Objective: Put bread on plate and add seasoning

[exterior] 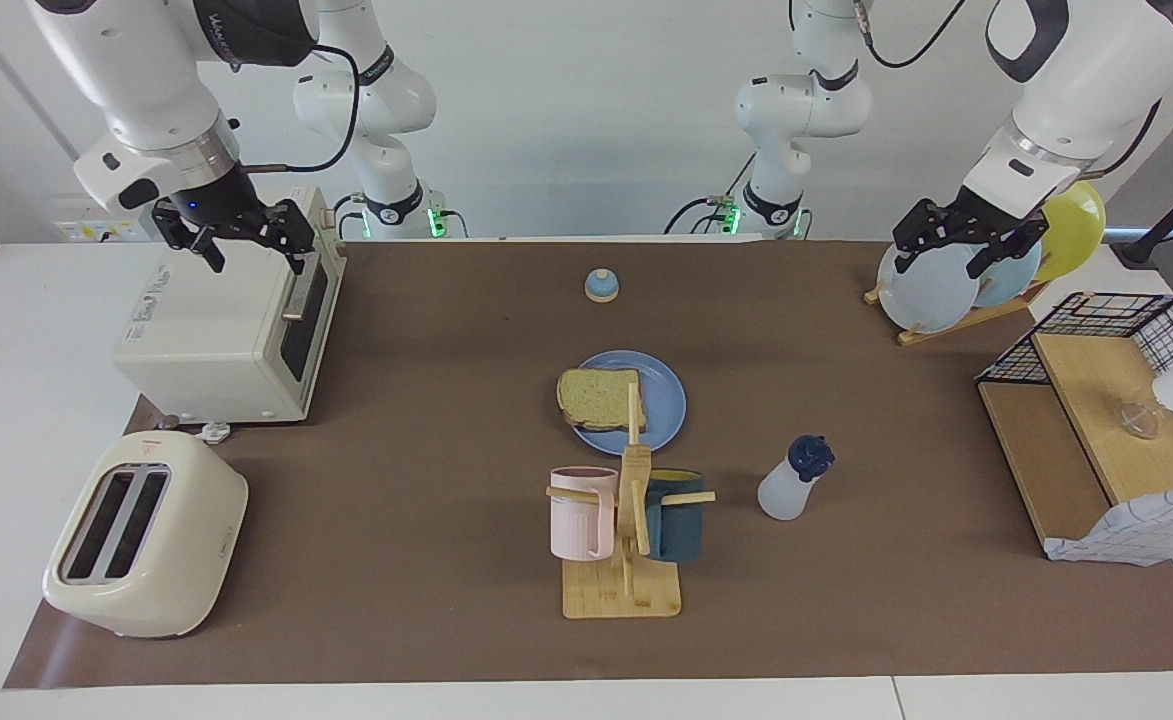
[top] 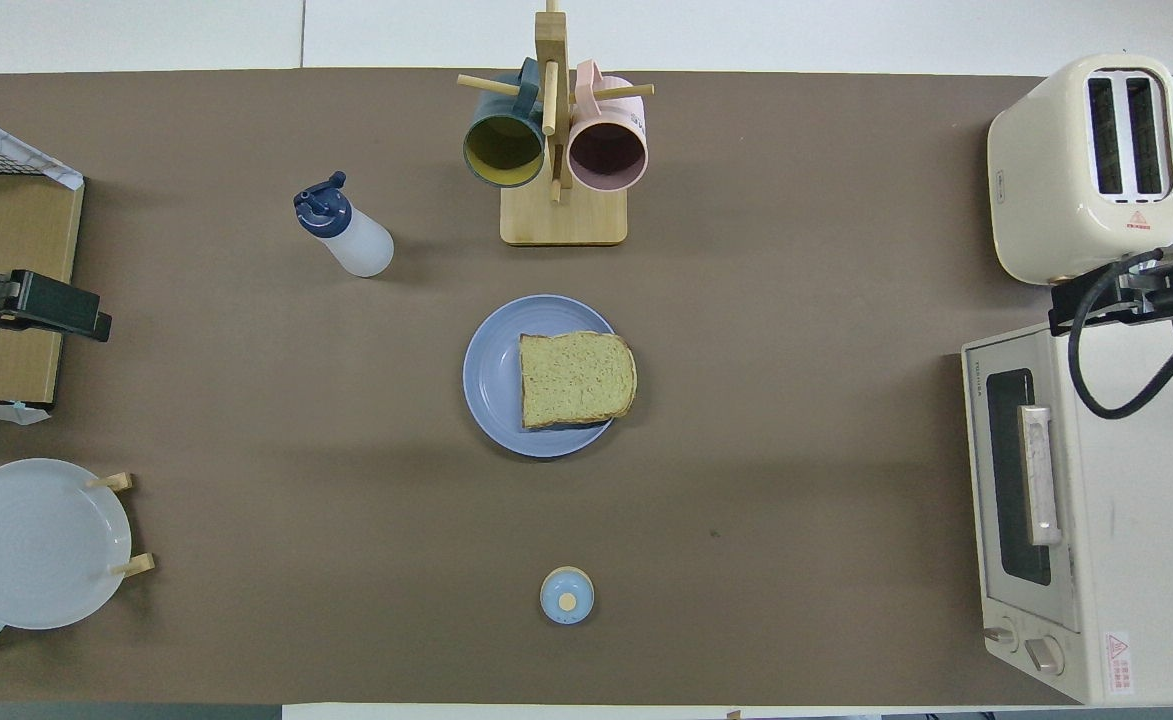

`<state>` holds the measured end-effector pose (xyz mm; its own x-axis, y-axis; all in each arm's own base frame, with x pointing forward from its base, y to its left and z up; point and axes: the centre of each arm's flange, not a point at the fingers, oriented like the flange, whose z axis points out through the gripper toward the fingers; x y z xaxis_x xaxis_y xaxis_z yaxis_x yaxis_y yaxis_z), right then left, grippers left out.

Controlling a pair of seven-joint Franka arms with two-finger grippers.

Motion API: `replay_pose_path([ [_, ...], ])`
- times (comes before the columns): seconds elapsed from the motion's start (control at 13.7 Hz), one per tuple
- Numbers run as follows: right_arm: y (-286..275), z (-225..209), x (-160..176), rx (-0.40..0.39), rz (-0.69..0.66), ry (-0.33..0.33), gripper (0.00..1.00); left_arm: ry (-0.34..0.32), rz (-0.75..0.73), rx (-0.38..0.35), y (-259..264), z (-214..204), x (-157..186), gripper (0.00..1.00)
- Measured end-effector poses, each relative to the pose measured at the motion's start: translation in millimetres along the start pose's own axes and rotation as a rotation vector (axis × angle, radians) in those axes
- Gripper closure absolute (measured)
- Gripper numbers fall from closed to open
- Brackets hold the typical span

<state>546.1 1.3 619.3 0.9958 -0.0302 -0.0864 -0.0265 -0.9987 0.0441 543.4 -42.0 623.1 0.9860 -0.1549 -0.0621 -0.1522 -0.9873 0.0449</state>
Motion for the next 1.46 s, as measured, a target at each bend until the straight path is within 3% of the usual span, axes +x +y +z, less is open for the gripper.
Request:
replay_pose_path([
  [0.51, 0.0, 0.0, 0.0, 0.000, 0.000, 0.000, 0.00, 0.016, 0.009, 0.067, 2.1, -9.5, -3.5, 0.00],
  [1.46, 0.0, 0.0, 0.0, 0.000, 0.000, 0.000, 0.00, 0.030, 0.011, 0.065, 3.5, -10.7, -1.9, 0.00],
])
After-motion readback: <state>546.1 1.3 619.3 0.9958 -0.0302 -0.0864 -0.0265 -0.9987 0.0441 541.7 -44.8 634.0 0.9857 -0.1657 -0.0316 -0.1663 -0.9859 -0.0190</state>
